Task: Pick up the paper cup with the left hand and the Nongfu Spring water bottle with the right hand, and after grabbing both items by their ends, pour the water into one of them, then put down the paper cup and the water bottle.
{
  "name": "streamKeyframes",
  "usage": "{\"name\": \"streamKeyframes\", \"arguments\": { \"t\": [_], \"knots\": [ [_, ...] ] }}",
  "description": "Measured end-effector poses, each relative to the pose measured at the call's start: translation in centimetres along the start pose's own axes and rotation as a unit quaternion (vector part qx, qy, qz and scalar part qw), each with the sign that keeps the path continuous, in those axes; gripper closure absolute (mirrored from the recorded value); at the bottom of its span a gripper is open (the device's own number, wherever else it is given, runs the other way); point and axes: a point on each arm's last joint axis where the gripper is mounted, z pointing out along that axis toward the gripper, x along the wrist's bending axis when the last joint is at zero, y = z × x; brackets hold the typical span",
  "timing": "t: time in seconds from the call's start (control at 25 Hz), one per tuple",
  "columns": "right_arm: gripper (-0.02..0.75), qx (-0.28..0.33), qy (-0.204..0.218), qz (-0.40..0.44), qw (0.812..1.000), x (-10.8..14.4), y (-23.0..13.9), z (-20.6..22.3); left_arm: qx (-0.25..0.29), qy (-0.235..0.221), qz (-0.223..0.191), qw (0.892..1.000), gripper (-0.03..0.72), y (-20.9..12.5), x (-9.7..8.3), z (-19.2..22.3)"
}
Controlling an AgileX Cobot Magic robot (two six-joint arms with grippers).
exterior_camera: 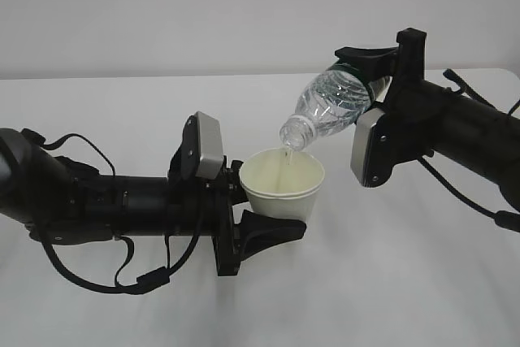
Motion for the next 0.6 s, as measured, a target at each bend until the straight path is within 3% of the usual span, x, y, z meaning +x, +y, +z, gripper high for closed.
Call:
{"name": "streamKeyframes", "arguments": {
  "t": [0.6],
  "knots": [
    [0.290,0.000,0.000,-0.001,1.000,0.00,0.00,0.00,-0.001,0.002,-0.001,1.000,0.232,0.01,0.03,0.00]
  ]
}}
